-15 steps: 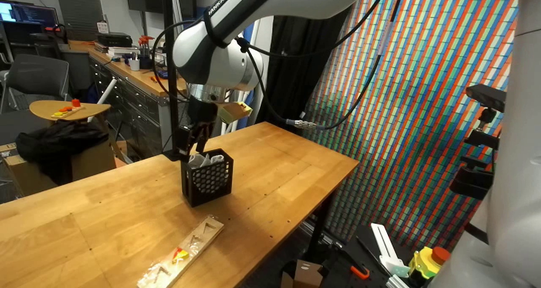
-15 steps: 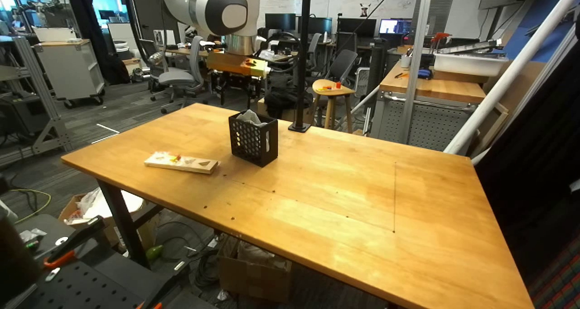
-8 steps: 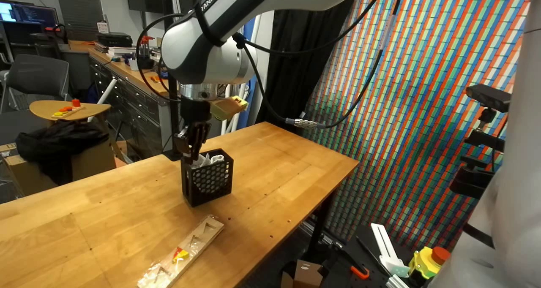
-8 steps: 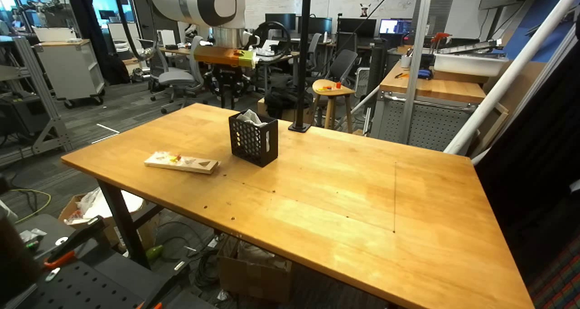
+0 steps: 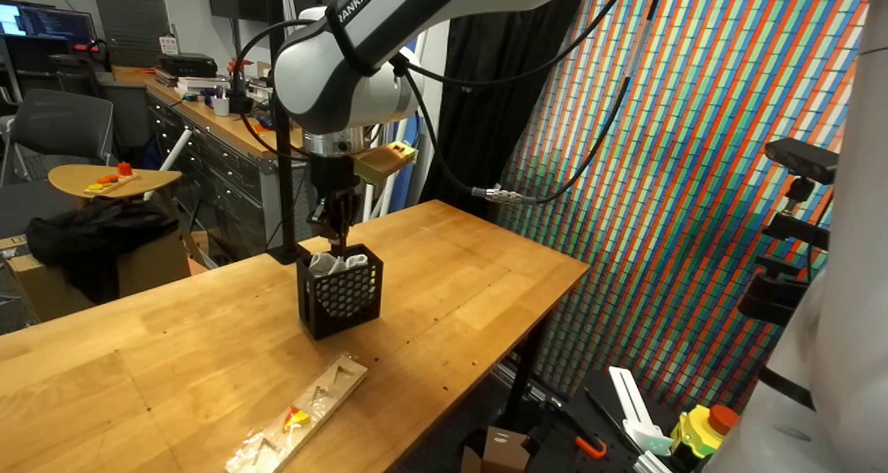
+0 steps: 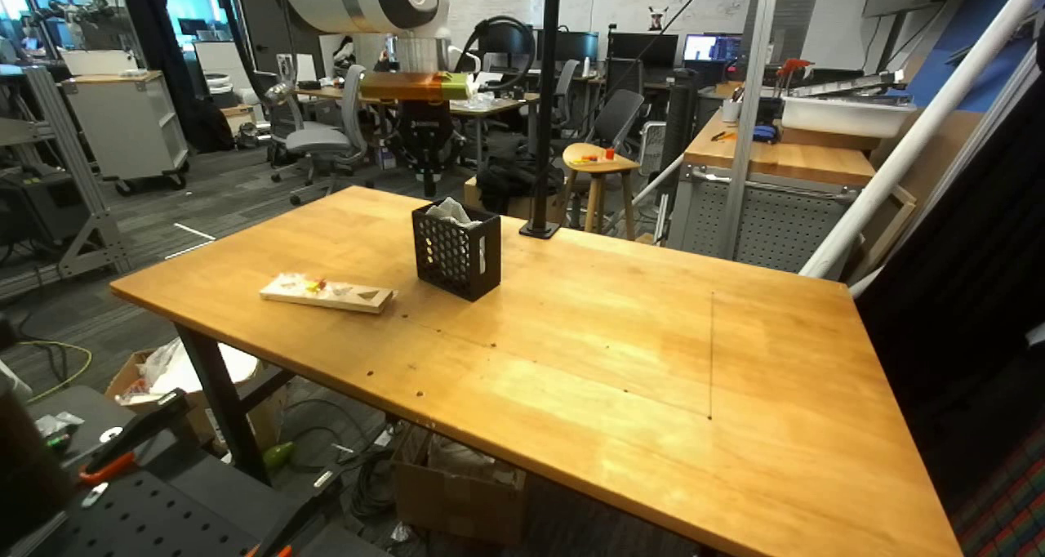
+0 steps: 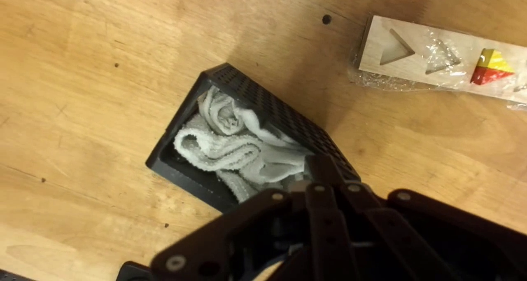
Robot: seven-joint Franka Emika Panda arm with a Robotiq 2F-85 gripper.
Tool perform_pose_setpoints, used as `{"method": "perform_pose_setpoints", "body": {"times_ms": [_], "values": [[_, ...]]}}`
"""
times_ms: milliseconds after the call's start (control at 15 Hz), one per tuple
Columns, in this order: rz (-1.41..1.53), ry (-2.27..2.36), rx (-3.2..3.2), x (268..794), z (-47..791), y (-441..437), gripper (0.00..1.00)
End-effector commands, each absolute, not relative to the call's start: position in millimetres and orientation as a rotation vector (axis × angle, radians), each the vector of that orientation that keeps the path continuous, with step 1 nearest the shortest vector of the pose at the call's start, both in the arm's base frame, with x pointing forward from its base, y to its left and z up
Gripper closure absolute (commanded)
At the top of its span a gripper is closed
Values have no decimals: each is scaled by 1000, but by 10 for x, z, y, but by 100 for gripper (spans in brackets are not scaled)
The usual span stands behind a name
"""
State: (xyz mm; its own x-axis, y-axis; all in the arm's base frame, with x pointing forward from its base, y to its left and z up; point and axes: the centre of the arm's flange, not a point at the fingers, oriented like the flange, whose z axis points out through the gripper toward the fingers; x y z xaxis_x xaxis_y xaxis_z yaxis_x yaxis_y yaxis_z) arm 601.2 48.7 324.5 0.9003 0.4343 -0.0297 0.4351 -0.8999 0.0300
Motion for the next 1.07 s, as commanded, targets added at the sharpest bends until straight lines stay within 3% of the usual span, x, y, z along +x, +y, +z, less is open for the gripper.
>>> {"method": "perform_pose_setpoints", "body": {"times_ms": [0,1000], "values": [[-30,598,3027,6175,3375,526,98],[-57,354,3036,6213,3204,486,99]]}}
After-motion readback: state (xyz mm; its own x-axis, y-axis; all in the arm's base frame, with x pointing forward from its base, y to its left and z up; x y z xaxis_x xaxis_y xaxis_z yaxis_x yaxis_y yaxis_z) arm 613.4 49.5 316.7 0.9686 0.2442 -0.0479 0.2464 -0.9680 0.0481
